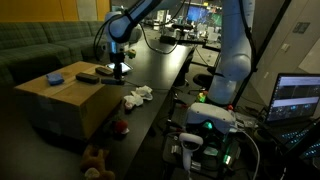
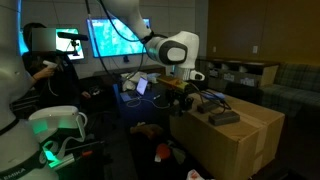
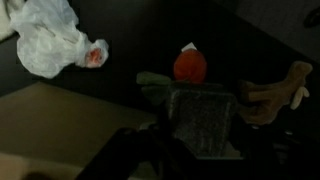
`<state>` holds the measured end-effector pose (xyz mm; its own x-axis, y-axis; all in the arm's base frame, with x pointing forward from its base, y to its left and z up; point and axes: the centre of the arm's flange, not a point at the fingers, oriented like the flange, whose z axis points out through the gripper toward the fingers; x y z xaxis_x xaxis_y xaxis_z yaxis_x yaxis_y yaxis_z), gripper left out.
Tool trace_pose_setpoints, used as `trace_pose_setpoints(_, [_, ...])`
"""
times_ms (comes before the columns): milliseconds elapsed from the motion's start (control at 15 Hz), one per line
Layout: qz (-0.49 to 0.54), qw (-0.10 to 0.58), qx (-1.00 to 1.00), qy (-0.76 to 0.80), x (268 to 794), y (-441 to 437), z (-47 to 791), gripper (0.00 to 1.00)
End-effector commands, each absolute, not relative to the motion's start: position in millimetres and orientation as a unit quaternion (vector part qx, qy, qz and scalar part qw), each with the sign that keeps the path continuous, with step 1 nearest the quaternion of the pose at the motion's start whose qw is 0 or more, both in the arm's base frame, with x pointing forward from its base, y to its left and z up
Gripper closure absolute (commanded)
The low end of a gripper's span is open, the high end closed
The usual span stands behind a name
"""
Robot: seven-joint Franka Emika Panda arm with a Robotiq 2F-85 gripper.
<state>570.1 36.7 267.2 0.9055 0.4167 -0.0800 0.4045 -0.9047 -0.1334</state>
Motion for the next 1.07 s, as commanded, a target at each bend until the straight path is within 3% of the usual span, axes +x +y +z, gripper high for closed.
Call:
trace_pose_setpoints(0, [0.061, 0.05, -0.983, -0.163, 523.6, 4.3, 228.1, 0.67])
trace_pose_setpoints(667, [0.13, -0.012, -0.99, -0.061, 483.7, -33.0, 47.2, 0.67])
trace_pose_setpoints(1000, [0.154, -0.004, -0.987, -0.045, 470.0, -26.7, -10.6, 0.67])
